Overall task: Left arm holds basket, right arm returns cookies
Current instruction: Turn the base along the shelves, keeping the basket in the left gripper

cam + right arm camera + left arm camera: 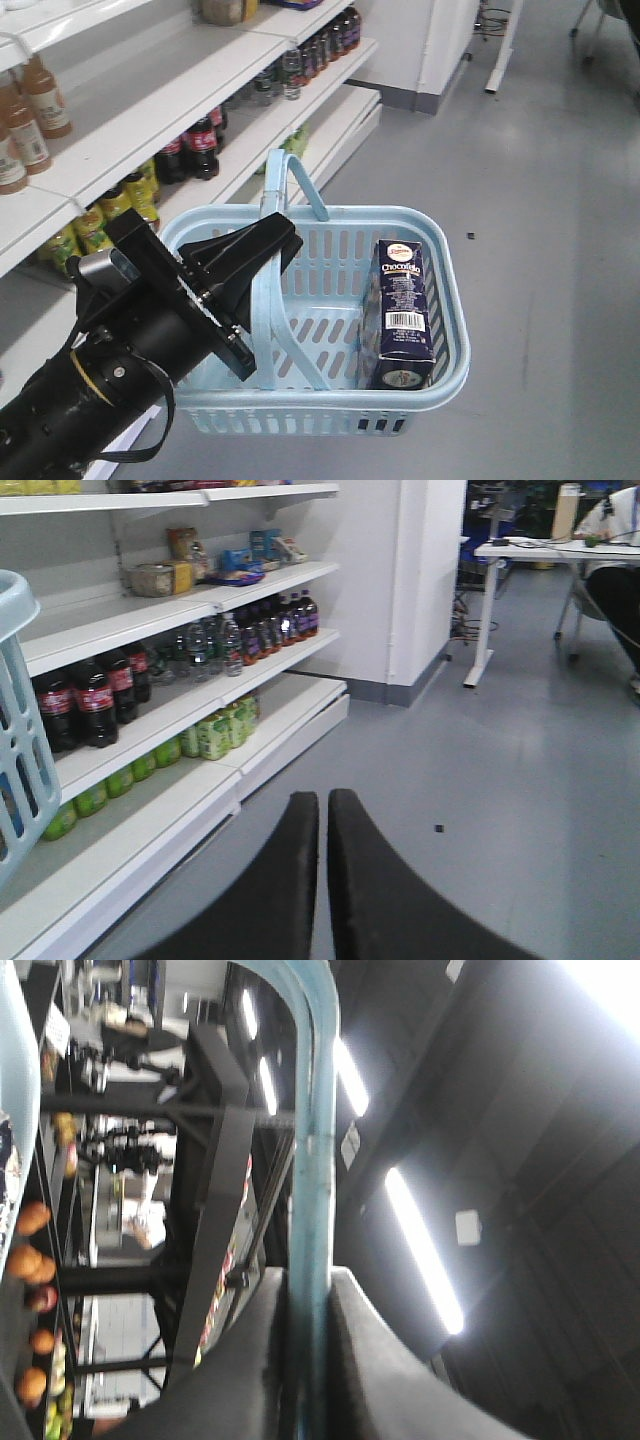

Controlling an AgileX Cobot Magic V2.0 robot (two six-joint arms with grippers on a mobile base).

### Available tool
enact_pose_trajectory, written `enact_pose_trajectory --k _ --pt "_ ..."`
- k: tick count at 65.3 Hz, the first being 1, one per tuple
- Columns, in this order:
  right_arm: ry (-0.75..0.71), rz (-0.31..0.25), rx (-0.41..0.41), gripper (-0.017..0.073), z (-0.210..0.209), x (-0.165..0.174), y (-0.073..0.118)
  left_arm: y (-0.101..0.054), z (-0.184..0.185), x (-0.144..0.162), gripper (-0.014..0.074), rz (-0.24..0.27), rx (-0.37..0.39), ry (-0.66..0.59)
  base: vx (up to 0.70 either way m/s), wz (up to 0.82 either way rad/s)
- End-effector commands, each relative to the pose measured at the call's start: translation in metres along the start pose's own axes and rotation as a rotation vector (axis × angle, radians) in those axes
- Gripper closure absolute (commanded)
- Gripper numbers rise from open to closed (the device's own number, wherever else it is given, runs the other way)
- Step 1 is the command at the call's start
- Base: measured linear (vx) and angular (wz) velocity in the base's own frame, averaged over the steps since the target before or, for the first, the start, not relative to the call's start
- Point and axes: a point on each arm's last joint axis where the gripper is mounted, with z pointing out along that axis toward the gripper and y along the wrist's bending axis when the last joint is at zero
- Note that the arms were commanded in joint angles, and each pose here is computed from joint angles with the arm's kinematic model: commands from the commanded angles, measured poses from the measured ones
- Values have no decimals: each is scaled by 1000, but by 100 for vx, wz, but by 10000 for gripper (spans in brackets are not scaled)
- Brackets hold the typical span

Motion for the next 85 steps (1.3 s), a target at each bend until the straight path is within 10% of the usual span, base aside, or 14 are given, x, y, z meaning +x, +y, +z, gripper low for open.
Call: enact_pose_trajectory --k 1,85 --pt "-67 -12 1 566 0 -1 0 -29 2 7 594 -1 198 43 -4 -65" --pt "-67 -12 1 566 0 -1 0 -29 2 7 594 -1 198 43 1 -27"
